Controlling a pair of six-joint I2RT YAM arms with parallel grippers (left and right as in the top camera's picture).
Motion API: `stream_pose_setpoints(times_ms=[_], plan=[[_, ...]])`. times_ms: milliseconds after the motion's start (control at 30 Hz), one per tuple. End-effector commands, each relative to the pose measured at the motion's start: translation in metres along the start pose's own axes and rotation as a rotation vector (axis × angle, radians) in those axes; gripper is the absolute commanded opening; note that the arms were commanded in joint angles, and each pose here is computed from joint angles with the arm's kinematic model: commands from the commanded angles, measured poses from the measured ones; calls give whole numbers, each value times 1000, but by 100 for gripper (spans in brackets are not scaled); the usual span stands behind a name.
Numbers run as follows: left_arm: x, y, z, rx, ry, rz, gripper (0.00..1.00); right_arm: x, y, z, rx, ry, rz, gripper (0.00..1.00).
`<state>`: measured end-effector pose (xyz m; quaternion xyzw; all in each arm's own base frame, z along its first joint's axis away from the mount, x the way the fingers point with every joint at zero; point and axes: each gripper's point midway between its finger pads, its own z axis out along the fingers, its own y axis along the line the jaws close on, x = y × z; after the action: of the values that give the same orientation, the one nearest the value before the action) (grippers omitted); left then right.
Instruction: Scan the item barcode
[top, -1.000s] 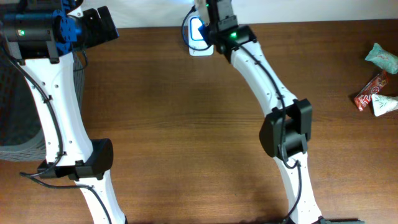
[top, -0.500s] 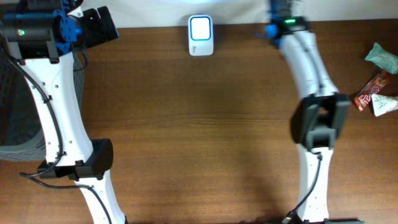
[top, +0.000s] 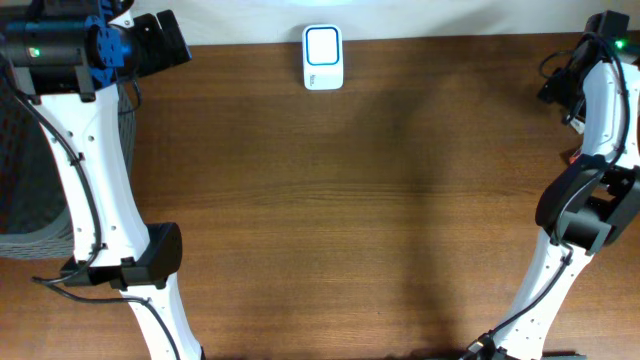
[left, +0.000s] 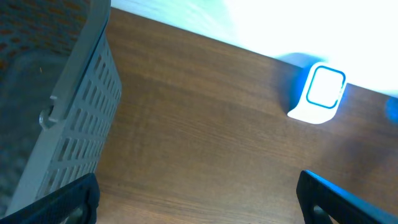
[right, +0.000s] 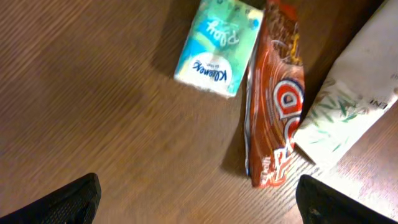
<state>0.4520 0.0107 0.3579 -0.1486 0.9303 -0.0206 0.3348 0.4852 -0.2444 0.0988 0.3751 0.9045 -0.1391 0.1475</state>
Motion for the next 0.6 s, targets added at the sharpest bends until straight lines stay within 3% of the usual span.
stream_pose_setpoints(times_ms=[0,300,567], plan=[[-1,3,2,-10,-2,2,99,-11,-14,-77,-62,-75,40,99],[-1,3,2,-10,-2,2,99,50,-46,-231,-131,-101,29,99],[-1,3,2,-10,-1,2,99,132,-39,-357,-312,-256,-215,99]])
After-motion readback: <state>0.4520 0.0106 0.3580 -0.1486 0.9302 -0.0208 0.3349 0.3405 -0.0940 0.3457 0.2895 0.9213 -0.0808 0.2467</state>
